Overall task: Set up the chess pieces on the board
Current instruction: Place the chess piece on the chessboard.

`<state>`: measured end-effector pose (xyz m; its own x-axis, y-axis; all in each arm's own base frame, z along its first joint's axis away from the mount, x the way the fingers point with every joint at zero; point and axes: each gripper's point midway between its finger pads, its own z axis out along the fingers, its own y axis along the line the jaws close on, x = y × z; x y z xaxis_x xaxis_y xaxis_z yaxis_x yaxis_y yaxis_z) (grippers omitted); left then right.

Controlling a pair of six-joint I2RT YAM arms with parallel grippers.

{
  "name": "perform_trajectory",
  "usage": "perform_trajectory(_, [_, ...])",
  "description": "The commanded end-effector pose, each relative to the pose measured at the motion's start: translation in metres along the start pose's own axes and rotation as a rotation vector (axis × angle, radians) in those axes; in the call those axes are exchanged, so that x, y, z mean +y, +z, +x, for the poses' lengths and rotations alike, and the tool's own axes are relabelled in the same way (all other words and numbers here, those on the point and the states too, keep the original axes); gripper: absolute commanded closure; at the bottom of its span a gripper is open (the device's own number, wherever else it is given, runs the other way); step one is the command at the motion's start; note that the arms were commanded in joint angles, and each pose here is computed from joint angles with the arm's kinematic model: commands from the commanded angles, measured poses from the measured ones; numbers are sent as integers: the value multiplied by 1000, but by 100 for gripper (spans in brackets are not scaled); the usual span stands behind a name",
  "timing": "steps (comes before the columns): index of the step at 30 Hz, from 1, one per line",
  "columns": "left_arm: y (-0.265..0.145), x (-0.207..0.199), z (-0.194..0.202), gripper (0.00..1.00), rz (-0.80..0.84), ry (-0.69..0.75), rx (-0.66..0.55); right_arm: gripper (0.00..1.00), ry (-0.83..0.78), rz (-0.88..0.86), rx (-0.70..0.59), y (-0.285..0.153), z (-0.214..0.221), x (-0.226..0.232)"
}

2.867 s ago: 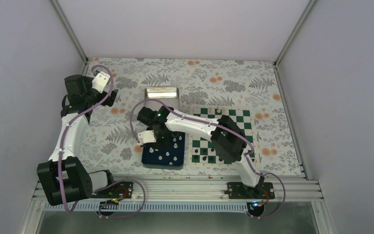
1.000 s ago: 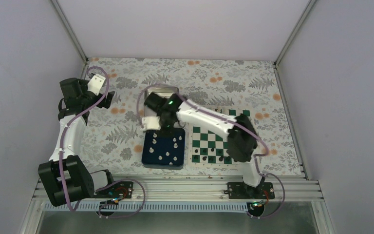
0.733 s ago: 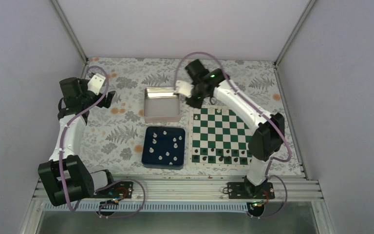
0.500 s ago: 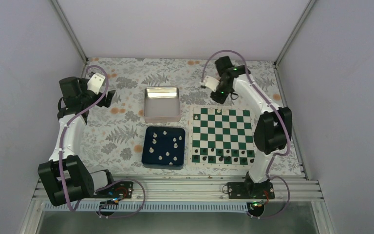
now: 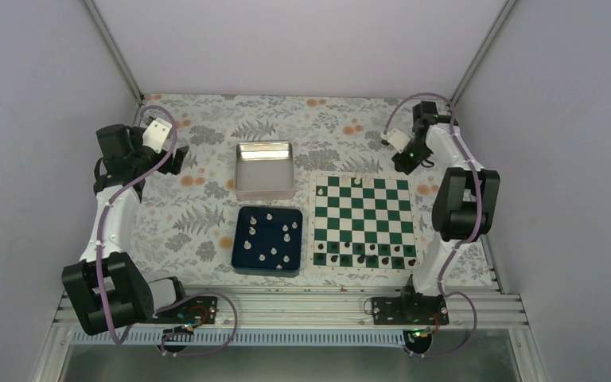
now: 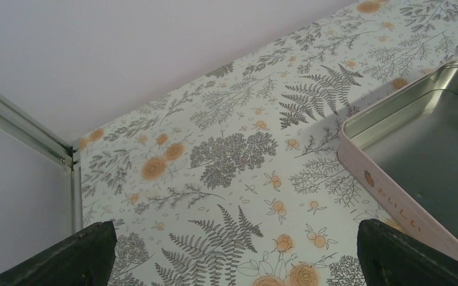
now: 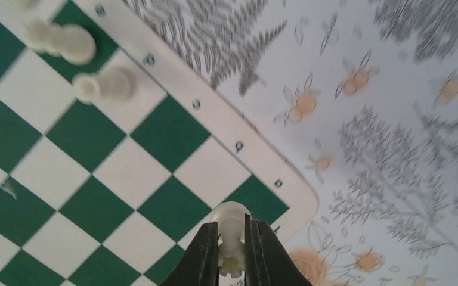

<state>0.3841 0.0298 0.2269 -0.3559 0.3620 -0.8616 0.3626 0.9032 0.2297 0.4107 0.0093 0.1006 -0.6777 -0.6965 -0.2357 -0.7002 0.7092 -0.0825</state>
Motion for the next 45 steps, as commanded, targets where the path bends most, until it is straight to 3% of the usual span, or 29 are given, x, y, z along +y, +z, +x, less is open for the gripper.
perform_trajectory(1, [0, 3, -15, 0, 20, -7, -42, 95, -1, -23, -8, 6, 15, -1])
perform_trajectory(16, [1, 5, -14, 0, 14, 5, -32, 95, 90, -58, 62, 40, 56, -22])
perform_trajectory(38, [1, 5, -13, 0, 15, -1, -30, 95, 92, -98, 54, 64, 55, -19])
perform_trajectory(43, [1, 5, -14, 0, 15, -2, -32, 88, 85, -74, 40, 58, 52, -23])
perform_trajectory(45, [1, 5, -14, 0, 16, -4, -32, 79, 81, -70, 40, 56, 52, -23])
